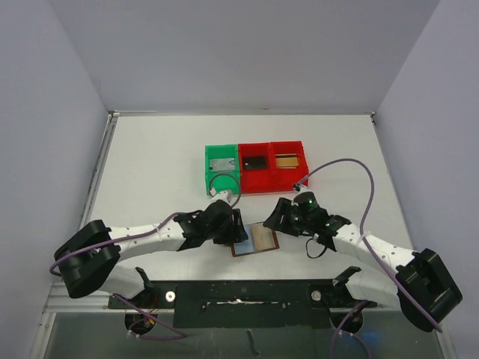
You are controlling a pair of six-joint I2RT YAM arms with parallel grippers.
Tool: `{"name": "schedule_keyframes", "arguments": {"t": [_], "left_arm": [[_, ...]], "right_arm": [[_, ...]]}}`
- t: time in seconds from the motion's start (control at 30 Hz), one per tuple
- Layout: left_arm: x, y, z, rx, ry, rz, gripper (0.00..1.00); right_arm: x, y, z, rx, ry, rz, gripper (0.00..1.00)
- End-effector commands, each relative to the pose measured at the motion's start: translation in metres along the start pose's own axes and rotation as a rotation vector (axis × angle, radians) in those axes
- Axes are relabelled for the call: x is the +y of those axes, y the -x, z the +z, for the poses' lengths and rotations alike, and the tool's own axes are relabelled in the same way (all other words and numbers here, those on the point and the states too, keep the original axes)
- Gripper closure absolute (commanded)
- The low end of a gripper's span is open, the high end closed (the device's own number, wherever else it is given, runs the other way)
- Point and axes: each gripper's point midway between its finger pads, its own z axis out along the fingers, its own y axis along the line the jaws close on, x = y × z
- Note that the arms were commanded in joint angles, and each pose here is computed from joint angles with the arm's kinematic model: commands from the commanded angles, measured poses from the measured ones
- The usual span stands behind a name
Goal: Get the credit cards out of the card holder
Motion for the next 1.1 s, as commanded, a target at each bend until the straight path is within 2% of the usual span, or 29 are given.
{"name": "schedule_keyframes", "arguments": {"t": [0.0, 0.17, 0.4, 0.57, 1.07], "left_arm": [[0.021, 0.010, -0.011, -0.077, 0.077, -0.034, 0.48], [0.037, 0.001, -0.014, -0.075, 0.093, -0.057, 0.48], [0.023, -0.001, -0.015, -0.081, -0.015, -0.086, 0.48], [0.021, 0.001, -0.015, -0.089, -0.025, -0.092, 0.50], [0.020, -0.001, -0.009, -0.062, -0.009, -0.061, 0.66]], "right_arm": [[0.018, 0.010, 0.012, -0.027, -0.011, -0.007, 0.50], [0.020, -0.001, 0.023, 0.021, -0.038, -0.031, 0.53], [0.013, -0.009, 0.025, 0.046, -0.086, -0.048, 0.58], [0.012, -0.017, 0.028, 0.086, -0.081, -0.064, 0.62], [0.011, -0.030, 0.036, 0.148, -0.107, -0.097, 0.73]]}}
